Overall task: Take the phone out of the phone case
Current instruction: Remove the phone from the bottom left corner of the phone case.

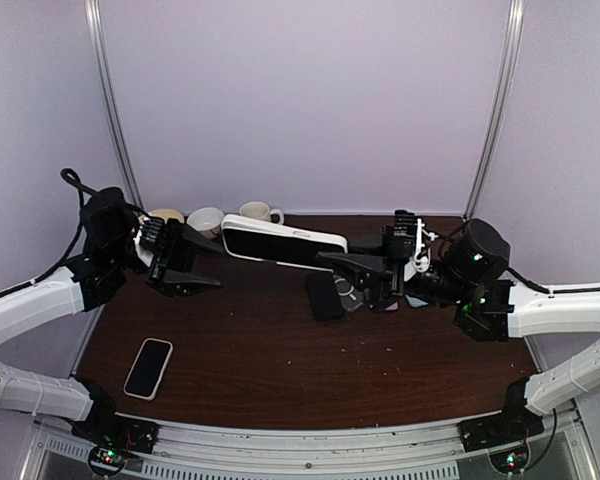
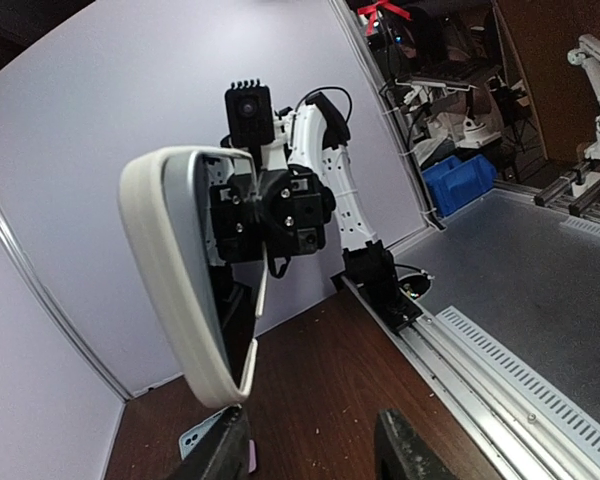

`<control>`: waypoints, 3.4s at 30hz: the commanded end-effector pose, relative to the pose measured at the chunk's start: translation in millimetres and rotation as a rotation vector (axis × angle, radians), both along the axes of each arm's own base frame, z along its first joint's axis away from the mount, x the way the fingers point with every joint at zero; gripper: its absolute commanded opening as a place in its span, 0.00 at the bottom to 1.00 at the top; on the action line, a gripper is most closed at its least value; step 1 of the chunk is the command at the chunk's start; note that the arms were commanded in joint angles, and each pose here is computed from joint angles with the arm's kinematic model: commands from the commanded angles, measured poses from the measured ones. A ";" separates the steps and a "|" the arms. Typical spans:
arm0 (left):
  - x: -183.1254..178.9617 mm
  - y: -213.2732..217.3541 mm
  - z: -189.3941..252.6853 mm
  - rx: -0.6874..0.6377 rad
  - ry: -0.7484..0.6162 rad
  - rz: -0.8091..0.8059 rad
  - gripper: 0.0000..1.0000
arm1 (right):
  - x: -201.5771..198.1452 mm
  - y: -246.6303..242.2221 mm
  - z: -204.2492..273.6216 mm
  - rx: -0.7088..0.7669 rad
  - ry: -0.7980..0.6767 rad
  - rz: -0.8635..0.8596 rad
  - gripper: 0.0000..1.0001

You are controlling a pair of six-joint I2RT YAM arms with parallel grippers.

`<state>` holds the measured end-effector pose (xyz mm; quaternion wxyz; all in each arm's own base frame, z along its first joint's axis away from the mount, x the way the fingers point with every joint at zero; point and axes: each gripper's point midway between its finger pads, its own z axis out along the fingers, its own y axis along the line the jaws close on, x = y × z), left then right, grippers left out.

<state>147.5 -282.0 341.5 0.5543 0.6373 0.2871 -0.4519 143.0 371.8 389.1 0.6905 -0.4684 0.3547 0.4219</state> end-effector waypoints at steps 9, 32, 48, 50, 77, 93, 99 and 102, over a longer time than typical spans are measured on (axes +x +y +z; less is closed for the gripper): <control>-5.8 -12.7 -0.6 -0.031 0.015 -0.017 0.42 | -19.4 -5.9 24.2 0.112 -0.006 0.125 0.00; -17.7 -7.4 4.9 -0.037 -0.010 -0.053 0.34 | -10.9 1.3 6.9 0.063 0.001 0.089 0.00; -18.1 -10.6 2.8 -0.031 0.000 -0.061 0.27 | -9.4 3.8 -0.5 0.030 -0.012 0.076 0.00; -18.4 -10.9 1.8 -0.029 0.002 -0.063 0.26 | -9.6 3.5 -0.6 0.031 -0.013 0.077 0.00; -39.1 -5.2 -8.7 0.013 -0.066 -0.133 0.16 | -22.4 7.8 -17.2 -0.005 0.120 0.226 0.00; -38.2 -5.5 -13.2 0.019 -0.106 -0.120 0.09 | -52.7 9.9 -40.5 -0.160 0.196 0.427 0.00; -43.0 -6.8 -21.4 0.033 -0.136 -0.127 0.07 | -60.1 9.9 -42.9 -0.172 0.233 0.490 0.00; -44.1 -7.4 -23.5 0.038 -0.145 -0.124 0.07 | -63.5 10.5 -43.3 -0.180 0.252 0.528 0.00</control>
